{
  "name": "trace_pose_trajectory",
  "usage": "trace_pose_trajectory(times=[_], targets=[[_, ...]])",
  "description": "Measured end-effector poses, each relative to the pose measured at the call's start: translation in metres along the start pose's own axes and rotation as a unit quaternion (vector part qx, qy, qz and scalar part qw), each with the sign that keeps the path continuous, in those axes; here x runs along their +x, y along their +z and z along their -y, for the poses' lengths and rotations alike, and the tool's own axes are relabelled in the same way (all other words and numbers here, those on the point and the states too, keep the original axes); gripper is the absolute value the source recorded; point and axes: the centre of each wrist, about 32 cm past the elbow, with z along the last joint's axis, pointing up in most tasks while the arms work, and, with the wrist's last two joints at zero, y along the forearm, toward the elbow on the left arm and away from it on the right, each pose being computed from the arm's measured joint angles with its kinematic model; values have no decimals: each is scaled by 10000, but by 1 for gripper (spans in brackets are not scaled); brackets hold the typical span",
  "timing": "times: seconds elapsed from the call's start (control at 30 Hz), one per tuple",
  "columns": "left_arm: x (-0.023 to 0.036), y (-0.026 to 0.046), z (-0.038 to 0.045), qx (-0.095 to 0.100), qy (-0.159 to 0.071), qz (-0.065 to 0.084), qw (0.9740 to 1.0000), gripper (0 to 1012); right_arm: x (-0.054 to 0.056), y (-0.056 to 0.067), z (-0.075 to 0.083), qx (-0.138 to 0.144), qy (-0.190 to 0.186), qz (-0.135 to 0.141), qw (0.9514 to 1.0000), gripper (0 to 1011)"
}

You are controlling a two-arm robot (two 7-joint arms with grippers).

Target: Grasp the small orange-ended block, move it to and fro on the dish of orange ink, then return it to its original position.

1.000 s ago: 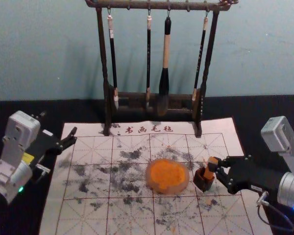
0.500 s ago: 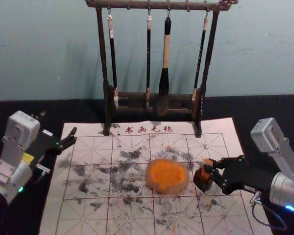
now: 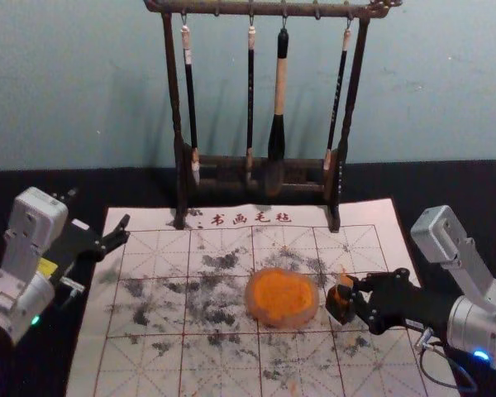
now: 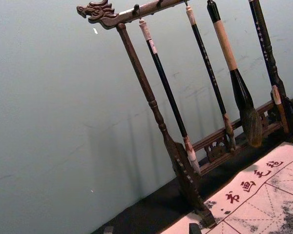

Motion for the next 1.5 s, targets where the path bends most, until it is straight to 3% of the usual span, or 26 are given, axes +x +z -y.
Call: trace_pose_trajectory(times=[1.5], targets=[[0, 0, 0, 0, 0, 0, 10000, 1001, -1, -19, -28, -110, -18, -22, 9999, 82]])
